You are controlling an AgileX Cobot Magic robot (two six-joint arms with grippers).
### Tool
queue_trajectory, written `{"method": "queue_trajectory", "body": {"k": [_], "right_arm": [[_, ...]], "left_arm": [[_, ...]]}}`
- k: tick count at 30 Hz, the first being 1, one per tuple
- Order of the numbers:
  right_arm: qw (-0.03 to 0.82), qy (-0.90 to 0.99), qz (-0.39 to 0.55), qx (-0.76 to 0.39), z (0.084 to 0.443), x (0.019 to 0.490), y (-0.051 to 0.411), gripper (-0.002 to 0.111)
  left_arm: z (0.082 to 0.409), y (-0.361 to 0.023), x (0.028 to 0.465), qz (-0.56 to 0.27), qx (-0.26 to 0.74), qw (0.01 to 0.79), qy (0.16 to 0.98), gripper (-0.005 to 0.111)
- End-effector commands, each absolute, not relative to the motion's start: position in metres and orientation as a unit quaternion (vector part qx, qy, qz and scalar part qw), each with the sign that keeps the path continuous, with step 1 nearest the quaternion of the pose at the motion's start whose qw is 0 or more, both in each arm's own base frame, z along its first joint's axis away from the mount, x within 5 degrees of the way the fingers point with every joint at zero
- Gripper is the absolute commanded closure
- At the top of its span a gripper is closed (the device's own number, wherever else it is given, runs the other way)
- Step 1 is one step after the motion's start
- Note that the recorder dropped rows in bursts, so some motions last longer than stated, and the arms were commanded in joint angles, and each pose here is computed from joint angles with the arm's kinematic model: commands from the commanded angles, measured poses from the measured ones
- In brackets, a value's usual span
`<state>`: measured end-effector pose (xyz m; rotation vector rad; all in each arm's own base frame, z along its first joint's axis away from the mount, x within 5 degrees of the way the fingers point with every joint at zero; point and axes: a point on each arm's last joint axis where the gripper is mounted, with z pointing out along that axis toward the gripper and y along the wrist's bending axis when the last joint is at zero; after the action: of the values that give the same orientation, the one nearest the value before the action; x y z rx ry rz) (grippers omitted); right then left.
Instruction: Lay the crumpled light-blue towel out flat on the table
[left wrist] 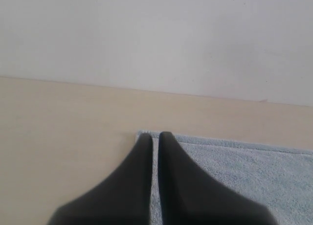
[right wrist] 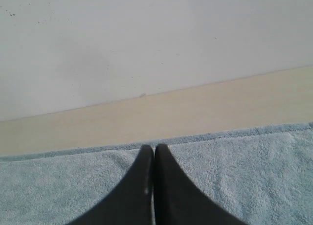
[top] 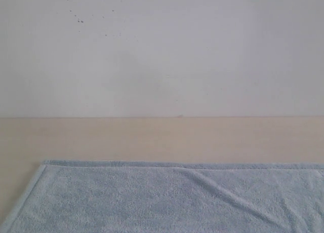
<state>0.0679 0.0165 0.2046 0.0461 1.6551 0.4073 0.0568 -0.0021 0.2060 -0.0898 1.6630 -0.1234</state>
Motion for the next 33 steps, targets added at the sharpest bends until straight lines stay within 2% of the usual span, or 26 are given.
{"method": "queue_trajectory", "body": {"k": [1, 14, 18, 23, 26, 32, 33], "right_arm": [[0.659, 0.729, 0.184, 0.019, 0.204, 0.068, 0.017, 0.109], [0.677, 0.716, 0.165, 0.039, 0.204, 0.058, 0.009, 0.109], [0.671, 0.738, 0.039, -0.060, 0.196, 0.056, 0.004, 0.109], [0.616, 0.781, 0.032, -0.102, 0.183, 0.053, 0.008, 0.109], [0.620, 0.772, 0.004, -0.138, 0.184, 0.053, 0.008, 0.109], [0.620, 0.775, 0.029, -0.116, 0.184, 0.053, 0.011, 0.109], [0.621, 0.773, -0.002, -0.128, 0.184, 0.053, 0.010, 0.109]], "left_arm": [[0.206, -0.002, 0.057, -0.059, -0.041, 0.673, 0.736, 0.103], [0.206, -0.002, 0.057, -0.059, -0.041, 0.673, 0.736, 0.103], [0.206, -0.002, 0.057, -0.059, -0.040, 0.673, 0.736, 0.103], [0.206, -0.002, 0.057, -0.059, -0.041, 0.673, 0.736, 0.103], [0.206, -0.002, 0.057, -0.059, -0.041, 0.673, 0.736, 0.103], [0.206, -0.002, 0.057, -0.059, -0.041, 0.673, 0.736, 0.103], [0.206, -0.002, 0.057, -0.059, -0.041, 0.673, 0.736, 0.103]]}}
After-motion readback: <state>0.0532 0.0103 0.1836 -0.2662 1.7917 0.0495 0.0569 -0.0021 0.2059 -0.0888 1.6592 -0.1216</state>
